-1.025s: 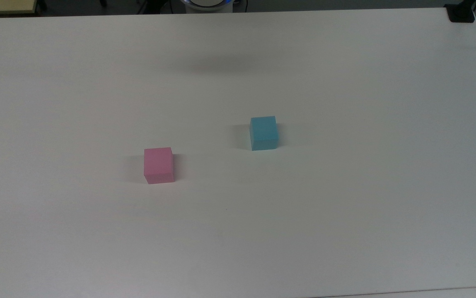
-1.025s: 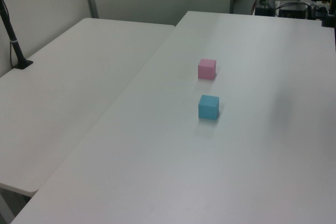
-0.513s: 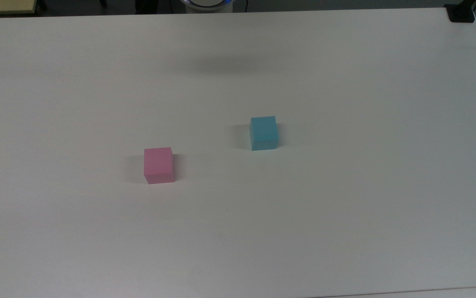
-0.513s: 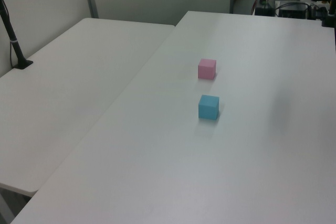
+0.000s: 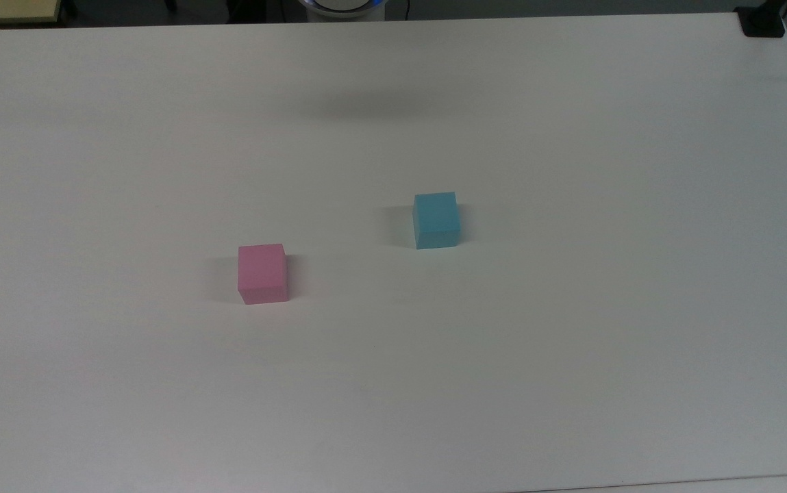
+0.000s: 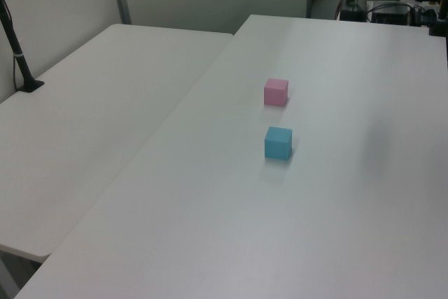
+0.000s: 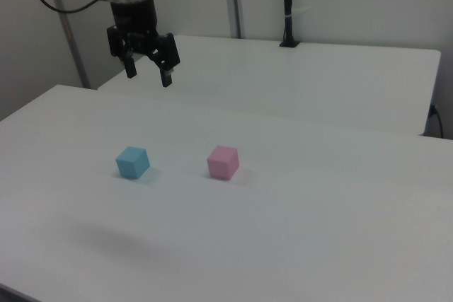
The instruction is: Put blue cube on pink cube
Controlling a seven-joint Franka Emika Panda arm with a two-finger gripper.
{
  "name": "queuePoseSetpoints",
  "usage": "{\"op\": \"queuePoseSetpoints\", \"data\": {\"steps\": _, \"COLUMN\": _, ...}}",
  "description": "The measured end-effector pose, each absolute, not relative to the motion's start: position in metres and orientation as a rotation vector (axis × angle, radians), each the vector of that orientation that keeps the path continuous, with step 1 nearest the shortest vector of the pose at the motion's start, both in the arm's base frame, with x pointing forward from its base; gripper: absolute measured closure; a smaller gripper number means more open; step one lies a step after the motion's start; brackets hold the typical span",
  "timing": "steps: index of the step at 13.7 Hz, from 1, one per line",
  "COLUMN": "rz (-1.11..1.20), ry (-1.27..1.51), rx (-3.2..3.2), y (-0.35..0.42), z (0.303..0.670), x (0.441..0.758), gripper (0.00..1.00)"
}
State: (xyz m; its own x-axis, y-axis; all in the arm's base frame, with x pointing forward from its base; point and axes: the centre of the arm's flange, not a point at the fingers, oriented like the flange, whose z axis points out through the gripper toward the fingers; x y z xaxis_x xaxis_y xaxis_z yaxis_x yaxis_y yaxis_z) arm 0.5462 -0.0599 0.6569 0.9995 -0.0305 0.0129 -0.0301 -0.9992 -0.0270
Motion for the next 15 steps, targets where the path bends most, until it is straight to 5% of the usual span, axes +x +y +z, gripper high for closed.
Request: {"op": "queuePoseSetpoints", "data": {"steps": 15, "rz": -0.023, "ry": -0.029, "rx": -3.115, "y": -0.0646, "z": 0.6571, "x": 0.5456, "gripper": 0.0}}
